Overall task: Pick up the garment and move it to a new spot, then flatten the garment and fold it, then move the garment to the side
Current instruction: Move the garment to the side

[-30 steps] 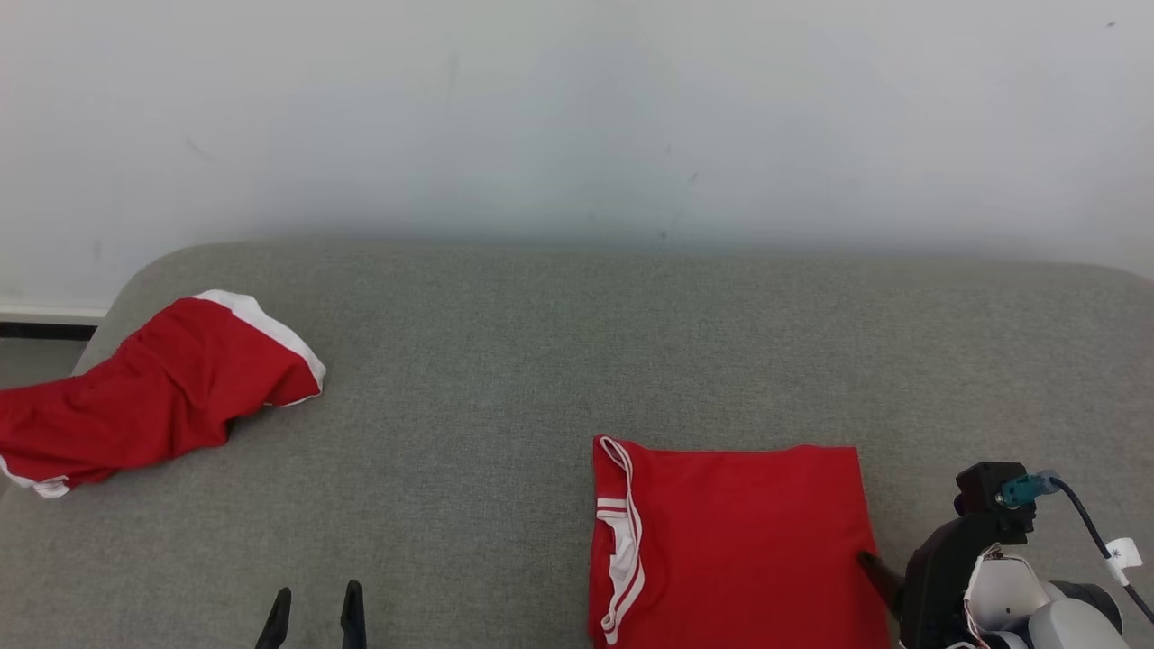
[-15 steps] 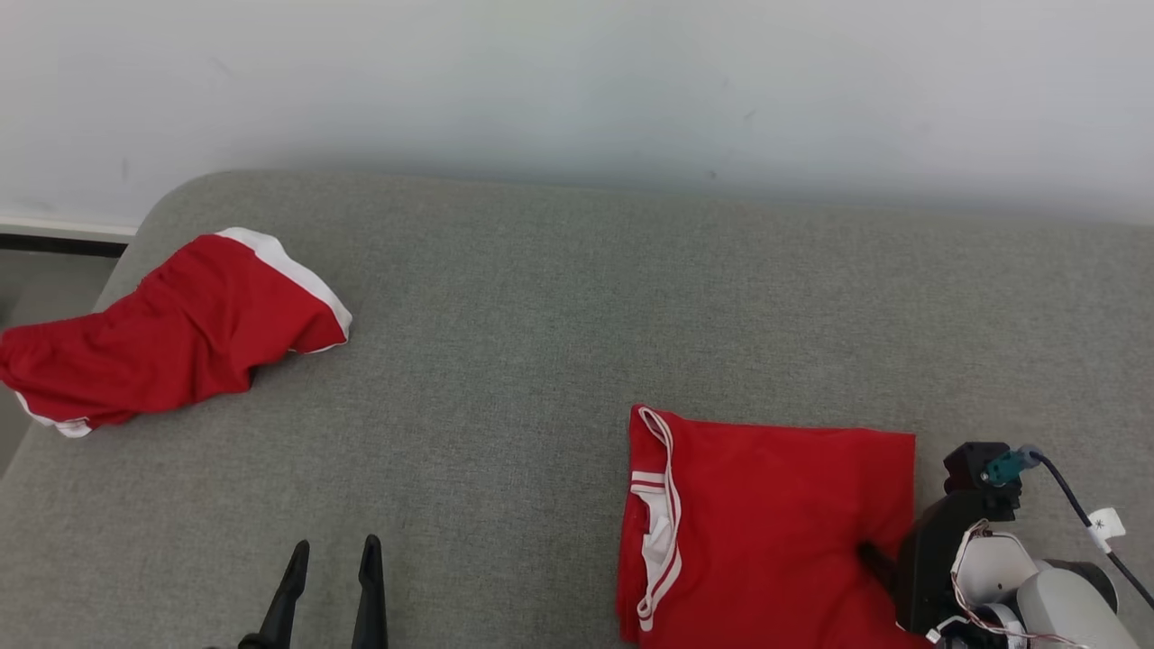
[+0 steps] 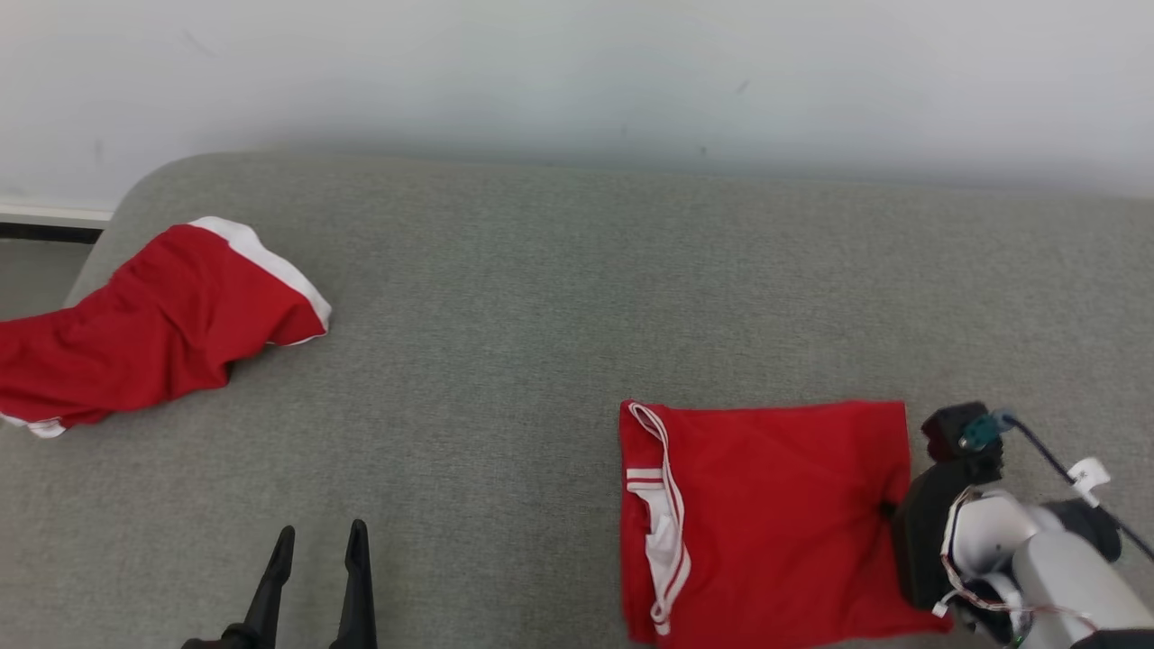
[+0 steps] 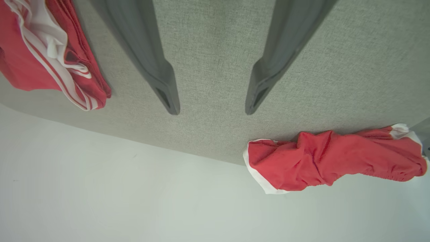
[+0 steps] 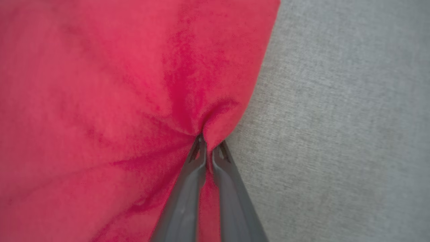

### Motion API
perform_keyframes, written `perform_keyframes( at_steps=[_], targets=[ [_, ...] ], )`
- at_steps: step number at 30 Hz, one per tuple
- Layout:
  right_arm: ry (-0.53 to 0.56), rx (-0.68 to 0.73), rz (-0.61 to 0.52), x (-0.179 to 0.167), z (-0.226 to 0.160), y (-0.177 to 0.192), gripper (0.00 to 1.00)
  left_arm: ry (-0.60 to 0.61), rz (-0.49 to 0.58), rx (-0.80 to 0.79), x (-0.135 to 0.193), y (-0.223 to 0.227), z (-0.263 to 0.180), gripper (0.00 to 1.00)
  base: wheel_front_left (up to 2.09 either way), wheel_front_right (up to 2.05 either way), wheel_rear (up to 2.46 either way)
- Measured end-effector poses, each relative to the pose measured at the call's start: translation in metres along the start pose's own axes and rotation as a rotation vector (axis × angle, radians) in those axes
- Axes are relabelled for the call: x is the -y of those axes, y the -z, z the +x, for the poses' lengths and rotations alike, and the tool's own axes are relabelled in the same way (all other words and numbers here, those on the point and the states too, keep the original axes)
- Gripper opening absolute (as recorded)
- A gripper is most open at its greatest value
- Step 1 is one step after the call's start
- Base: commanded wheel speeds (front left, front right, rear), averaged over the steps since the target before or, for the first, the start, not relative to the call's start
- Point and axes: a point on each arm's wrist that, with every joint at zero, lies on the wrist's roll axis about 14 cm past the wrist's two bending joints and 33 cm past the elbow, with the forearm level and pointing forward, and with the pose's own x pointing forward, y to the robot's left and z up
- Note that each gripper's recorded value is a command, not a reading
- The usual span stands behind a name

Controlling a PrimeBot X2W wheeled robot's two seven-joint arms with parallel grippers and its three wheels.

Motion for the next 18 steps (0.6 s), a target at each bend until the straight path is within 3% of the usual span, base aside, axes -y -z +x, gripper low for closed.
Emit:
perform_keyframes(
  at_steps=[9, 18],
  targets=[
    [0.130, 0.097, -0.082, 0.060, -0.033, -0.042, 0.00, 0.107, 0.004, 0.012, 0.031, -0.001, 0.029, 1.00, 0.00, 0.00, 0.00],
    [0.315, 0.140, -0.021, 0.143, -0.069, -0.041, 0.00, 0.277, 0.034, 0.031, 0.085, 0.003, 0.073, 1.00, 0.00, 0.00, 0.00]
  ],
)
